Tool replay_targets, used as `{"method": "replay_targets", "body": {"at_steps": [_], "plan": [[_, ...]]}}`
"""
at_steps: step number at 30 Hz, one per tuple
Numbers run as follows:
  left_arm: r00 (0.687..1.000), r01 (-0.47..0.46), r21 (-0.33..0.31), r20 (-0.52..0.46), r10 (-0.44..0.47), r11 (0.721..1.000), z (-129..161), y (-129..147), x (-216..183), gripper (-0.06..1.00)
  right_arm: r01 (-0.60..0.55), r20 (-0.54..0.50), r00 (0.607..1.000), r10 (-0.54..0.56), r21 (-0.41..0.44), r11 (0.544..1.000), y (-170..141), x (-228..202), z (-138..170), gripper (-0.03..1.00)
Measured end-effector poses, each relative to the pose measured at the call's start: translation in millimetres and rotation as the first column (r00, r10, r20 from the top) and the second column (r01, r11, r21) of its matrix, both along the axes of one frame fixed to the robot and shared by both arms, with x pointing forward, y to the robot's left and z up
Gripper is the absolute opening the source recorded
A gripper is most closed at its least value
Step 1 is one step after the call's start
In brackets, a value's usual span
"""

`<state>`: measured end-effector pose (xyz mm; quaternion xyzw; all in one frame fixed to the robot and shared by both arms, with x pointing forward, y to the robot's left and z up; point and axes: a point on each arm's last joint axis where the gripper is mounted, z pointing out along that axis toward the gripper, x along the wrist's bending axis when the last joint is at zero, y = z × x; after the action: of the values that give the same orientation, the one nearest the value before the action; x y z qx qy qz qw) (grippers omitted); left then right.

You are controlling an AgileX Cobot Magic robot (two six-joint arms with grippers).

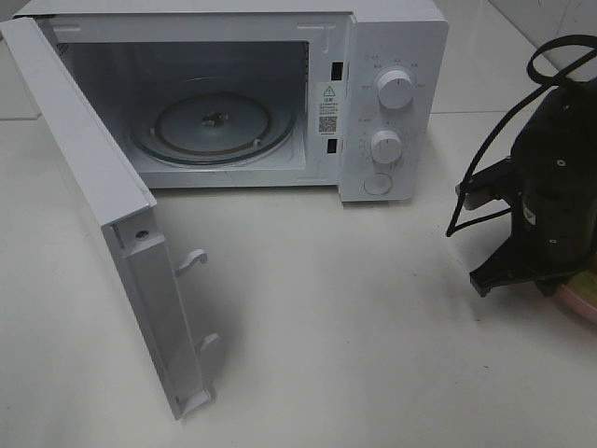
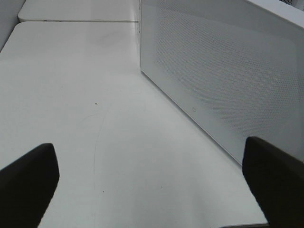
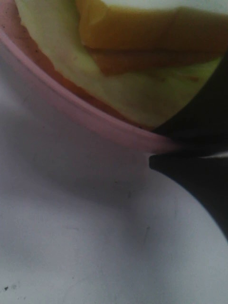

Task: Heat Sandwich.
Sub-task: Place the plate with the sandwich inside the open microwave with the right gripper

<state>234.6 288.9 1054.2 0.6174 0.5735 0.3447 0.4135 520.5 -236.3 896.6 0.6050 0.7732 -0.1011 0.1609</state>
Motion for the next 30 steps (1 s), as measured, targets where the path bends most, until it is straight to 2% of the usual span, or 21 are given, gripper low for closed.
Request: {"method": "replay_targets", "body": {"at_steps": [6, 19, 30], "plan": [[1.0, 0.0, 0.0, 0.0, 0.0, 1.0, 0, 0, 0, 0.99, -0.025, -0.001, 1.0, 0.025, -0.043, 0.999, 3, -3, 1, 0.08], [1.0, 0.0, 0.0, 0.0, 0.0, 1.0, 0, 0, 0, 0.99, -0.045, 0.03, 0.998, 0.047, -0.046, 0.998, 3, -21, 13, 0.08], [1.0, 0.0, 0.0, 0.0, 0.0, 1.0, 0, 0, 0, 0.99, -0.142, 0.022, 0.989, 0.144, -0.077, 0.987, 22, -51, 28, 0.08]]}}
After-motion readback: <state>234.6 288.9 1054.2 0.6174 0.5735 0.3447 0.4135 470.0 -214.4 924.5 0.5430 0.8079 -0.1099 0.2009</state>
